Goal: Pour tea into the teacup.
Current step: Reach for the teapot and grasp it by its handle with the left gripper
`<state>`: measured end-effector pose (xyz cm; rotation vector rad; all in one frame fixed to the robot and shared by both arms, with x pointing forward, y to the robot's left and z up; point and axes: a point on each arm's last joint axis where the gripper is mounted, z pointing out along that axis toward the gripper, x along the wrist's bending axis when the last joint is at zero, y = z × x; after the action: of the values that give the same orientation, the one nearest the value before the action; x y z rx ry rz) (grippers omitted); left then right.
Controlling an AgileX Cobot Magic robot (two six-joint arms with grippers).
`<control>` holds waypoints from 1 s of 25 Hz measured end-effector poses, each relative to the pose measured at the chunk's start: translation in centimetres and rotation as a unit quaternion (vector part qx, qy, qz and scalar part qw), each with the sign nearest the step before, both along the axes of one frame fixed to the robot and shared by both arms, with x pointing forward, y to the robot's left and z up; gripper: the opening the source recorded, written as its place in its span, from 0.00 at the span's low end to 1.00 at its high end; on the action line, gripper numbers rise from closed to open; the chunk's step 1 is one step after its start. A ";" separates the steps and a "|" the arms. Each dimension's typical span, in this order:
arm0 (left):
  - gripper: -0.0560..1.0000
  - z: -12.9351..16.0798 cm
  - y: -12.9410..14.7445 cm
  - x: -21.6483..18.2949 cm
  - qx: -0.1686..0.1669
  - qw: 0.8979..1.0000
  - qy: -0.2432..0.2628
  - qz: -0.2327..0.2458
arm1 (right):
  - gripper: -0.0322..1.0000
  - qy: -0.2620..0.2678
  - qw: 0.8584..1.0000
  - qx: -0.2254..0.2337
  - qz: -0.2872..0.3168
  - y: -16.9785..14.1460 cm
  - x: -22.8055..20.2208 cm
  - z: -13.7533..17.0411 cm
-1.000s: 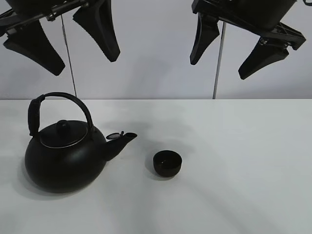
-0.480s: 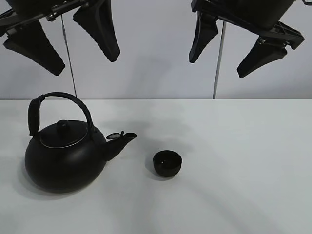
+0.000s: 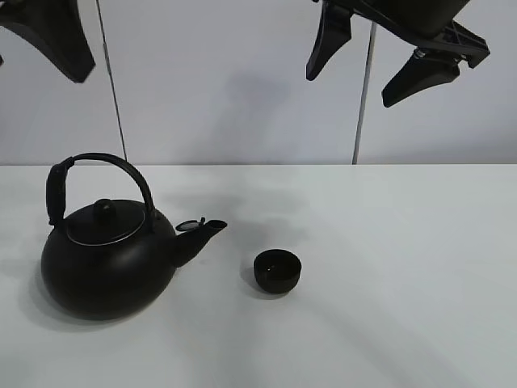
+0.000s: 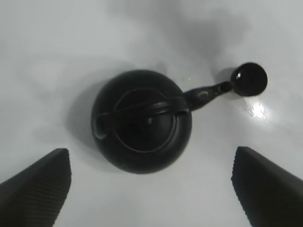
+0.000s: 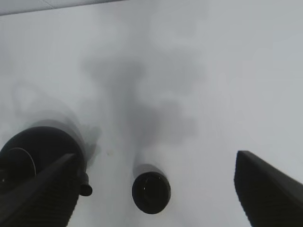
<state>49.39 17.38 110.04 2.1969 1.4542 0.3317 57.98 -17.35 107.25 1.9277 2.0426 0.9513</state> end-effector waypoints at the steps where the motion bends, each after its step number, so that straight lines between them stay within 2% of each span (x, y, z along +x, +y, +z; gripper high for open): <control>1: 0.68 0.1 0.6 -0.9 -0.011 0.999 -0.045 0.002 | 0.62 -0.005 1.000 0.001 -0.001 0.0 0.1 0.1; 3: 0.68 -0.7 1.8 -2.8 -0.033 0.991 -0.127 0.001 | 0.62 -0.016 1.000 0.004 -0.004 0.0 0.2 0.2; 5: 0.68 -2.3 2.8 -4.6 -0.051 0.976 -0.210 -0.008 | 0.62 -0.023 1.000 0.007 -0.005 0.0 0.4 0.3; 6: 0.68 -4.1 3.3 -5.4 -0.048 0.971 -0.232 -0.017 | 0.62 -0.027 1.000 0.008 -0.006 0.0 0.4 0.3; 8: 0.68 -6.9 4.0 -6.5 -0.069 0.954 -0.292 -0.024 | 0.62 -0.034 0.999 0.010 -0.008 0.1 0.5 0.4; 12: 0.68 -10.6 5.9 -7.2 -0.095 0.925 -0.367 -0.001 | 0.62 -0.044 0.999 0.013 -0.010 0.1 0.7 0.5; 16: 0.68 -13.1 6.7 -6.9 -0.098 0.920 -0.380 0.018 | 0.62 -0.054 0.998 0.015 -0.013 0.1 0.8 0.7; 21: 0.68 -15.8 6.4 -5.4 -0.101 0.927 -0.360 0.020 | 0.62 -0.056 0.998 0.016 -0.013 0.1 0.8 0.7; 25: 0.68 -17.5 6.1 -4.6 -0.111 0.926 -0.361 0.023 | 0.62 -0.057 0.998 0.016 -0.013 0.1 0.8 0.7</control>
<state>44.79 23.51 92.54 1.5961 1.0576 0.8423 58.83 -17.28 107.95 1.8655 1.9457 1.0682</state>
